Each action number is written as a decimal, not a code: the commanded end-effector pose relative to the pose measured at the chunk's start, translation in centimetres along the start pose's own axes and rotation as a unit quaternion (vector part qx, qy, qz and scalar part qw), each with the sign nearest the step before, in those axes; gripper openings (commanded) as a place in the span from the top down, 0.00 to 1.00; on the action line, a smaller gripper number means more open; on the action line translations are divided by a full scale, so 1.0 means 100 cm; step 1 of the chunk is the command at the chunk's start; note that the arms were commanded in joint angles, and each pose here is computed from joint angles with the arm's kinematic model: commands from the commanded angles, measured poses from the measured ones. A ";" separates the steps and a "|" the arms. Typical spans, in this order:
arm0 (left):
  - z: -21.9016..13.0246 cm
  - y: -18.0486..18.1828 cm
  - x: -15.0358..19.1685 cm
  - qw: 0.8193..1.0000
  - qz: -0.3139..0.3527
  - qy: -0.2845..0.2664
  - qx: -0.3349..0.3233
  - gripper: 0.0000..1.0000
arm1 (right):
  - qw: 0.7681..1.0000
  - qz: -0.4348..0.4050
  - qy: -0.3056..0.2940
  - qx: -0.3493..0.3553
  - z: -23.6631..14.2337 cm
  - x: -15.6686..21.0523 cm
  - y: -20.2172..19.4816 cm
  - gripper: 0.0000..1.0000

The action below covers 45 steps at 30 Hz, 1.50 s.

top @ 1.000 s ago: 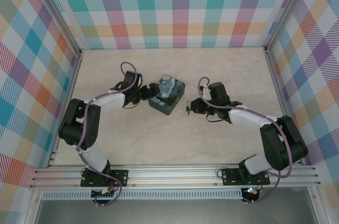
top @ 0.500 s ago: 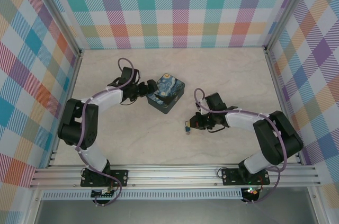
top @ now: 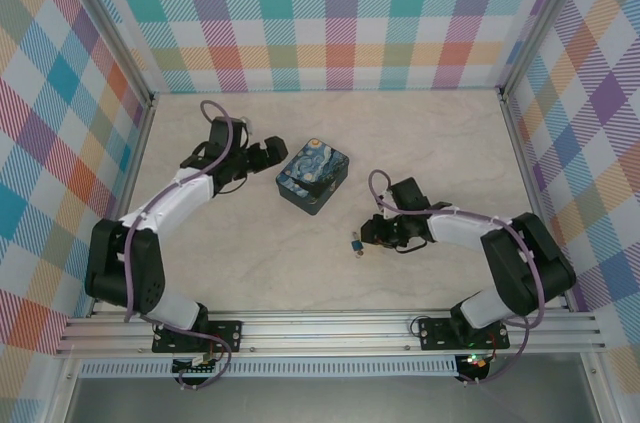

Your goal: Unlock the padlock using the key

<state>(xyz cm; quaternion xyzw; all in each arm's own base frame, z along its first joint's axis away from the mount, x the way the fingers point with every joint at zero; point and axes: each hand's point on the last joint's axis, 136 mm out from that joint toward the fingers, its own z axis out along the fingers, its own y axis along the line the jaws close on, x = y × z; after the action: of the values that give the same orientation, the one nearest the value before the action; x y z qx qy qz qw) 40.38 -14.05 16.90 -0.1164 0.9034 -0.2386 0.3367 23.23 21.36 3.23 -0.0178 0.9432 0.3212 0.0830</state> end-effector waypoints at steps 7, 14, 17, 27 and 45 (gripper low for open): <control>-0.064 0.022 -0.023 0.993 0.033 -0.090 -0.066 0.00 | 0.983 -0.063 -0.155 0.071 -0.079 -0.051 -0.001 0.49; -0.104 0.062 -0.028 0.973 0.030 -0.185 -0.135 0.00 | 0.942 -0.085 -0.293 0.138 -0.149 -0.100 -0.024 0.30; -0.115 0.080 -0.028 0.963 0.028 -0.212 -0.165 0.00 | 0.921 -0.078 -0.345 0.161 -0.173 -0.115 -0.040 0.17; -0.108 0.131 -0.011 0.943 0.051 -0.214 -0.248 0.00 | 0.870 -0.056 -0.421 0.252 -0.193 -0.126 -0.119 0.00; -0.068 0.162 0.022 0.938 0.122 -0.195 -0.260 0.00 | 0.841 -0.164 -0.471 0.210 -0.154 -0.172 -0.128 0.00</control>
<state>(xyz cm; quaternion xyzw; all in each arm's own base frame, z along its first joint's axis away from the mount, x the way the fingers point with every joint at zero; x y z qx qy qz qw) 32.56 0.86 11.27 -0.1379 0.8676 0.0638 0.4735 37.90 1.05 8.92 0.0328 0.8504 0.0616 0.5215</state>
